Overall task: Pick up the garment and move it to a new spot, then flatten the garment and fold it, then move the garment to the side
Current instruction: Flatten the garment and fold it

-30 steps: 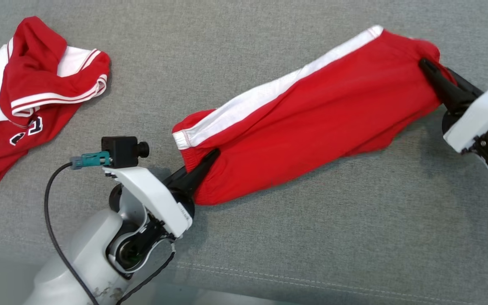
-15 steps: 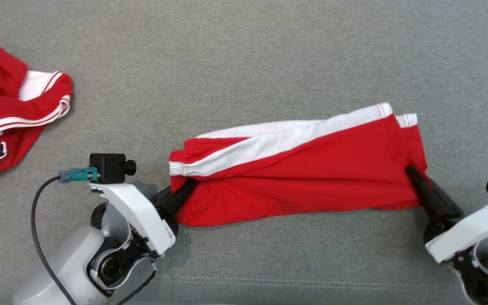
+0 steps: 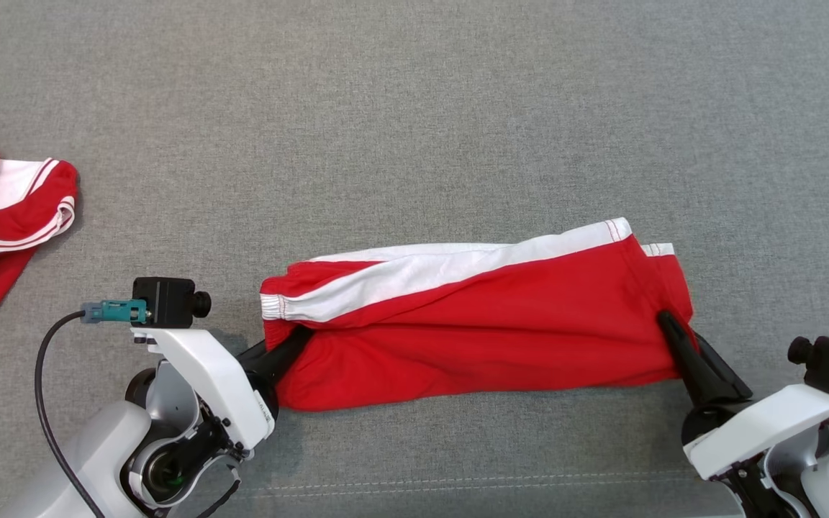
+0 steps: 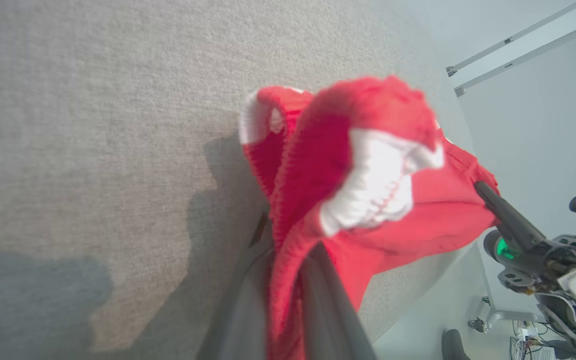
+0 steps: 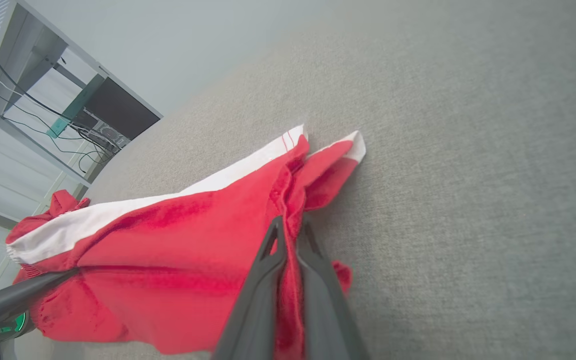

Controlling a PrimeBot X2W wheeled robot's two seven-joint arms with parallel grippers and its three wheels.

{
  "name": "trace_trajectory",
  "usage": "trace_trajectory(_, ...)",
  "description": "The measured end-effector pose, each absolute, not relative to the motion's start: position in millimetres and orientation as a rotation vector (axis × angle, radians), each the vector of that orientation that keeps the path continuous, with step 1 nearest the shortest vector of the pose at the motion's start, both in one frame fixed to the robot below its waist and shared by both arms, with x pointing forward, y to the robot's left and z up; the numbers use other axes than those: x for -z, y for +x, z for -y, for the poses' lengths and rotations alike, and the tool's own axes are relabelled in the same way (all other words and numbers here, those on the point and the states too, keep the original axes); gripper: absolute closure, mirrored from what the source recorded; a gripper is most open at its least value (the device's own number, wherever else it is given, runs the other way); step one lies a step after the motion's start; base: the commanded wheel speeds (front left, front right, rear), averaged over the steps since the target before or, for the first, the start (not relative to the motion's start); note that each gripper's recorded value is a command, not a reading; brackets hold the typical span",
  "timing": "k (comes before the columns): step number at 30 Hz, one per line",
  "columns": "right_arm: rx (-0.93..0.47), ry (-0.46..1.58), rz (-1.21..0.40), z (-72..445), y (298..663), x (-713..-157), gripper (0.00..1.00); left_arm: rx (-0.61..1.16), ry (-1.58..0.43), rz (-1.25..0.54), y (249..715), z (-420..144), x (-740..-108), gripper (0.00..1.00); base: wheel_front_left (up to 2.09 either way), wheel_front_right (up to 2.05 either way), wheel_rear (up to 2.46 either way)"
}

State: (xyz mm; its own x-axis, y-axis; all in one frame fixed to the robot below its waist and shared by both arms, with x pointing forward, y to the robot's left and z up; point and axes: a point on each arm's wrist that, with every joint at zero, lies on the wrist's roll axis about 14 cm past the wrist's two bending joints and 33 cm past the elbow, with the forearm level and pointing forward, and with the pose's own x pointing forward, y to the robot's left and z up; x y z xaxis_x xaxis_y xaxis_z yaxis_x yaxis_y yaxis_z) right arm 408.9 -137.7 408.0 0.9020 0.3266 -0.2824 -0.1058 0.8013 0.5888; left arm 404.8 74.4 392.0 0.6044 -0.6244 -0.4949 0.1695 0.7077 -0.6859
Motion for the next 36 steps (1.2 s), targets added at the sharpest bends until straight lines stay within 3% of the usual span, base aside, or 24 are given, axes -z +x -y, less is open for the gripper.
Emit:
trace_trajectory(1,-0.240,0.599,-0.389,135,409,-408,0.52,0.498,-0.641,-0.806,404,-74,-391,0.61,0.00,0.00,0.00)
trace_trajectory(2,-0.234,0.600,-0.383,135,410,-409,0.52,0.496,-0.642,-0.811,403,-74,-391,0.61,0.00,0.00,0.00)
trace_trajectory(3,-0.227,0.601,-0.381,135,411,-409,0.18,0.493,-0.646,-0.812,403,-74,-390,0.00,0.00,0.00,0.00)
trace_trajectory(4,-0.228,0.589,-0.389,135,410,-408,0.00,0.489,-0.647,-0.815,402,-74,-389,0.00,0.00,0.00,0.00)
trace_trajectory(10,-0.220,0.560,-0.406,134,410,-403,0.00,0.442,-0.559,-0.772,405,-86,-385,0.00,0.00,0.00,0.00)
trace_trajectory(20,-0.220,0.471,-0.424,134,412,-395,0.00,0.192,-0.351,-0.445,436,-141,-426,0.00,0.00,0.00,0.00)
trace_trajectory(25,-0.226,0.408,-0.409,134,415,-397,0.00,0.119,-0.323,-0.356,420,-161,-444,0.00,0.00,0.00,0.00)
trace_trajectory(36,-0.164,0.229,-0.148,162,424,-442,0.00,-0.094,-0.211,-0.124,396,-213,-491,0.00,0.00,0.00,0.00)
